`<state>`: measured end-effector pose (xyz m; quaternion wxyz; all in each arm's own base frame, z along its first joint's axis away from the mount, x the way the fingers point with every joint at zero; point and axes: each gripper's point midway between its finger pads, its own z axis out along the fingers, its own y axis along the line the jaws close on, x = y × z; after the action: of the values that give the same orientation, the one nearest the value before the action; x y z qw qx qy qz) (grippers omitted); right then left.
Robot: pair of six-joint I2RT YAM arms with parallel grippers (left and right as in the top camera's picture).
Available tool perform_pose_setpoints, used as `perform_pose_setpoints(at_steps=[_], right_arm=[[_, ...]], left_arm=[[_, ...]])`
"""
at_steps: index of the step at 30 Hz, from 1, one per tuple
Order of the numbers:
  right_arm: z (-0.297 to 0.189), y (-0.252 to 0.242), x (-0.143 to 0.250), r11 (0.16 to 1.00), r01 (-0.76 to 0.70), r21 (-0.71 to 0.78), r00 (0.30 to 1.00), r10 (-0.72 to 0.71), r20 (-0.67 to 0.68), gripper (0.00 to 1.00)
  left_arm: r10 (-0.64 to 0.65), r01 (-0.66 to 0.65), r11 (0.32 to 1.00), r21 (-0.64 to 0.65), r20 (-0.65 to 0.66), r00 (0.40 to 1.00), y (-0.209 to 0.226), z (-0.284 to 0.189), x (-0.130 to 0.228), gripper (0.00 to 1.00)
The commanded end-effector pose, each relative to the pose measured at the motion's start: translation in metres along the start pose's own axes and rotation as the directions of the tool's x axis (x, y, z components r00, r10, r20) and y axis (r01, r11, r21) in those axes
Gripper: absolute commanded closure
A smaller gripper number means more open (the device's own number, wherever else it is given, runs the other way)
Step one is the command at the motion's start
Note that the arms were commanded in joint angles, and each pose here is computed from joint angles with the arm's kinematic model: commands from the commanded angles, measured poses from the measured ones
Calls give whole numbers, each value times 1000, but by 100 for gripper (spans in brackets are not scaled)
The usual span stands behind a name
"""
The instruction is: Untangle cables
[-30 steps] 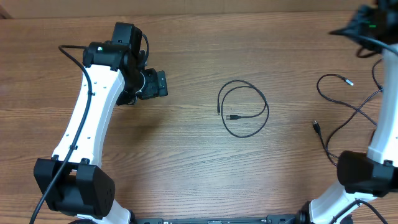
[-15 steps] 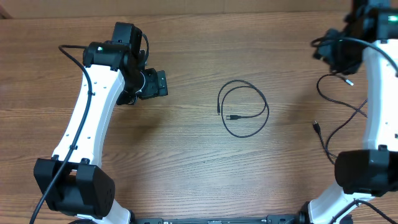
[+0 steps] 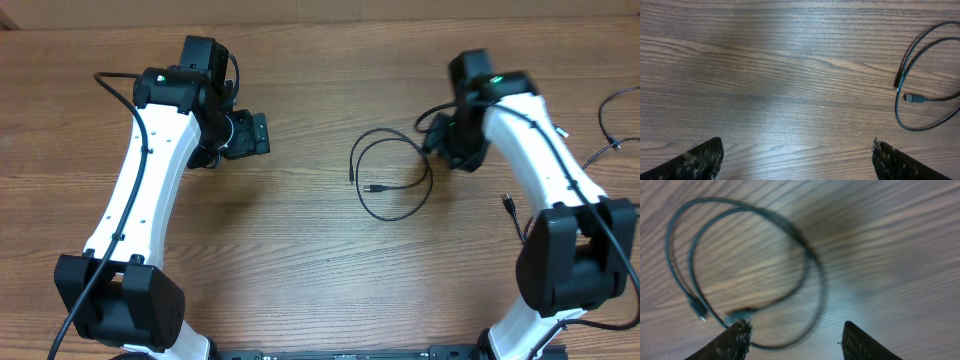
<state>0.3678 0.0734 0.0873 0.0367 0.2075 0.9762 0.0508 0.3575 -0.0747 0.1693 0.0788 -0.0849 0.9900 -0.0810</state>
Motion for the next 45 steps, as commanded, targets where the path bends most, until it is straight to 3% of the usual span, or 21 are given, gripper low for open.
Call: perform_pose_setpoints(at_steps=[1, 13, 25, 27, 30, 32, 42, 45], right_arm=[[19, 14, 16, 997, -81, -9, 997, 81, 1, 43], [68, 53, 54, 999, -43, 8, 995, 43, 88, 44], [101, 49, 63, 997, -48, 62, 998, 46, 36, 44], [101, 49, 63, 997, -48, 62, 998, 46, 36, 51], [101, 49, 64, 997, -47, 62, 998, 45, 35, 73], [101, 50, 65, 997, -47, 56, 999, 46, 26, 80], [101, 48, 72, 997, -42, 64, 999, 42, -4, 96], [95, 50, 69, 998, 18, 53, 1000, -18, 3, 96]], left_arm=[[20, -20, 1000, 5, -12, 1000, -2, 3, 1, 6], [19, -19, 1000, 4, -15, 1000, -1, 3, 2, 6], [20, -20, 1000, 3, -14, 1000, -1, 3, 2, 6], [20, -20, 1000, 0, -12, 1000, -1, 3, 1, 6], [20, -20, 1000, 0, -13, 1000, -1, 3, 1, 6], [20, -20, 1000, 0, -13, 1000, -1, 3, 1, 6], [20, -20, 1000, 0, -13, 1000, -1, 3, 2, 6], [20, -20, 1000, 0, -14, 1000, -1, 3, 2, 6]])
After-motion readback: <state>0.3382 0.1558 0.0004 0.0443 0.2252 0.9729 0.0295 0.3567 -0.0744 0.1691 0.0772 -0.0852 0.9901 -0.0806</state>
